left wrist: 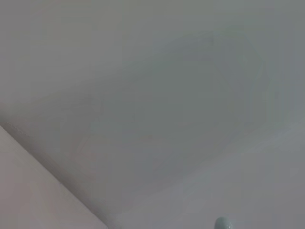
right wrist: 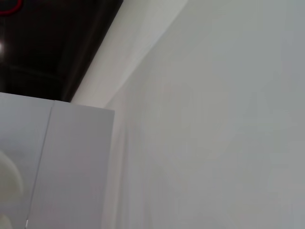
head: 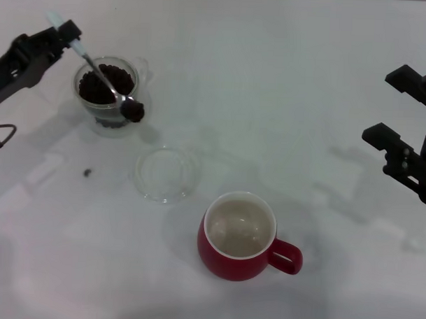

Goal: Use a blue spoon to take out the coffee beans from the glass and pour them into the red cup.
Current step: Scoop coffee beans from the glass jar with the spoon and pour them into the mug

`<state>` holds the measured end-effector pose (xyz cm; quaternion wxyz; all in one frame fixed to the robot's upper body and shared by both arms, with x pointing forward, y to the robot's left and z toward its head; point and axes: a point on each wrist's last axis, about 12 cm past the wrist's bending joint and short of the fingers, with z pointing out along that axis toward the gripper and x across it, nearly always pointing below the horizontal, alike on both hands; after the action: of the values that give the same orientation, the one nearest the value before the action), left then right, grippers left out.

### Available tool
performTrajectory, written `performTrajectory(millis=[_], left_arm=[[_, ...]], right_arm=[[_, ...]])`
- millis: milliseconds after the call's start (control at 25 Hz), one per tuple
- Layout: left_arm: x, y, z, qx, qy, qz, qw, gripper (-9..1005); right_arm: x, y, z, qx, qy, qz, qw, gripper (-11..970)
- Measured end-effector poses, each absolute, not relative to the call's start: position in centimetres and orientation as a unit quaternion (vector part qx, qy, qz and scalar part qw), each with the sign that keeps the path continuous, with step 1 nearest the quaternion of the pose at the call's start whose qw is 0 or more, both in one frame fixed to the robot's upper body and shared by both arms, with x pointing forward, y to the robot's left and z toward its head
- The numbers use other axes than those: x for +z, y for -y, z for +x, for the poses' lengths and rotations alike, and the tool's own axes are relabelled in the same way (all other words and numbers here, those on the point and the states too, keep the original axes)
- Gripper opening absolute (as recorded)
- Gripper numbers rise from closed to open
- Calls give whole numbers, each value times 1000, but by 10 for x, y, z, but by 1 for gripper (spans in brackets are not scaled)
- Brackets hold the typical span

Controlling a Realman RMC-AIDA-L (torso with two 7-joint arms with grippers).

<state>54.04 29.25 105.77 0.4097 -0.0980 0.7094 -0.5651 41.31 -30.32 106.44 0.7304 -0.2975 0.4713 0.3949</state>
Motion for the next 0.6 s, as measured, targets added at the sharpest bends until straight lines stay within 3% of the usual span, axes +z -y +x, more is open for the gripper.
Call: performTrajectory(millis=[600], left_arm=[[1076,-230,565,-599,-721,25,346,120]], right_arm=[[1061,300,413,378,-477,-284,741,701]])
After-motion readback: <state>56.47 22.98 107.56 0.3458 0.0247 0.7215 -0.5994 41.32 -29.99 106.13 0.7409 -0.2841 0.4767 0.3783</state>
